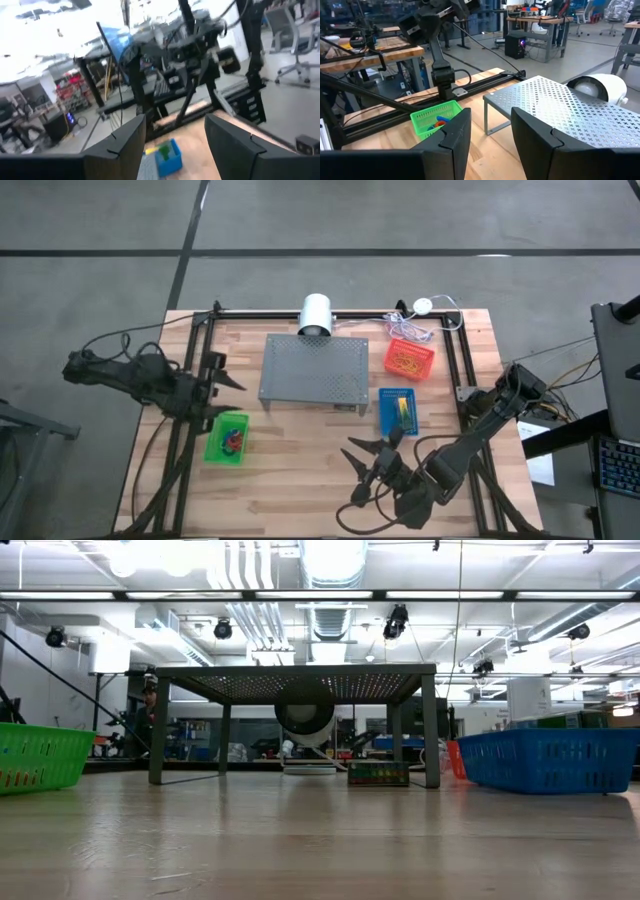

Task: Pick & Place Office Desk Supplies
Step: Put the yellow crayons into the blue bin

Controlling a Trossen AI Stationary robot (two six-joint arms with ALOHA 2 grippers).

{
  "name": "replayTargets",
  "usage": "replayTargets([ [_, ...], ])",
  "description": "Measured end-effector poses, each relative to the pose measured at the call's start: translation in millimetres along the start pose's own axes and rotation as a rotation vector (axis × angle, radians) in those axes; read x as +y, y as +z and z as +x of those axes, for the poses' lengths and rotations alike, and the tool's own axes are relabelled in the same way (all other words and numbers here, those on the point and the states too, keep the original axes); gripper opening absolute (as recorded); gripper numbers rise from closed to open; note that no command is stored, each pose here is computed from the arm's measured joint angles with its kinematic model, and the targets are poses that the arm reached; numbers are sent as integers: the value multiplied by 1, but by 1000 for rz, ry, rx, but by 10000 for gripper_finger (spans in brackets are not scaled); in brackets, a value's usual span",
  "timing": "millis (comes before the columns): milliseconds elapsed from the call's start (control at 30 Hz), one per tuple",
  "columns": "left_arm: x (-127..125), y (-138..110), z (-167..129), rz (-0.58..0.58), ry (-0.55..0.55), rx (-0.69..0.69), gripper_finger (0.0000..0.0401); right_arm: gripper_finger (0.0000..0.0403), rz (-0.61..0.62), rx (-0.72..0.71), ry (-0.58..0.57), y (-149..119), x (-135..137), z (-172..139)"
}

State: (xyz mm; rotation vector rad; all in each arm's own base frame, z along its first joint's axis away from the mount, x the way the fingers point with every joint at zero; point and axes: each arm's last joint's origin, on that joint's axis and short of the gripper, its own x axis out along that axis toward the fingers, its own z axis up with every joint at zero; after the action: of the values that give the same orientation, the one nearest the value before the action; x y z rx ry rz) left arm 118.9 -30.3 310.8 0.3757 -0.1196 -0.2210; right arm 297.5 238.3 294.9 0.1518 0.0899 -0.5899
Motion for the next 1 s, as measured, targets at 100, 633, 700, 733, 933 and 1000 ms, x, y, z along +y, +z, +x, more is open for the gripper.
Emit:
replayTargets([
  [100,0,-2,0,-1,2,22,209,141,0,0,0,0,0,0],
  [633,-1,-3,0,0,-3,40,209,137,7,-2,1,0,0,0],
  [700,-2,-5,0,0,-9,54,209,139,7,-2,1,1,0,0],
  [733,-2,-6,0,1,-13,63,209,140,7,-2,1,0,0,0],
  [933,-5,-13,-1,3,-45,142,209,139,4,-1,1,1,0,0],
  [1000,-6,-16,-1,4,-58,173,209,136,0,-1,1,0,0,0],
])
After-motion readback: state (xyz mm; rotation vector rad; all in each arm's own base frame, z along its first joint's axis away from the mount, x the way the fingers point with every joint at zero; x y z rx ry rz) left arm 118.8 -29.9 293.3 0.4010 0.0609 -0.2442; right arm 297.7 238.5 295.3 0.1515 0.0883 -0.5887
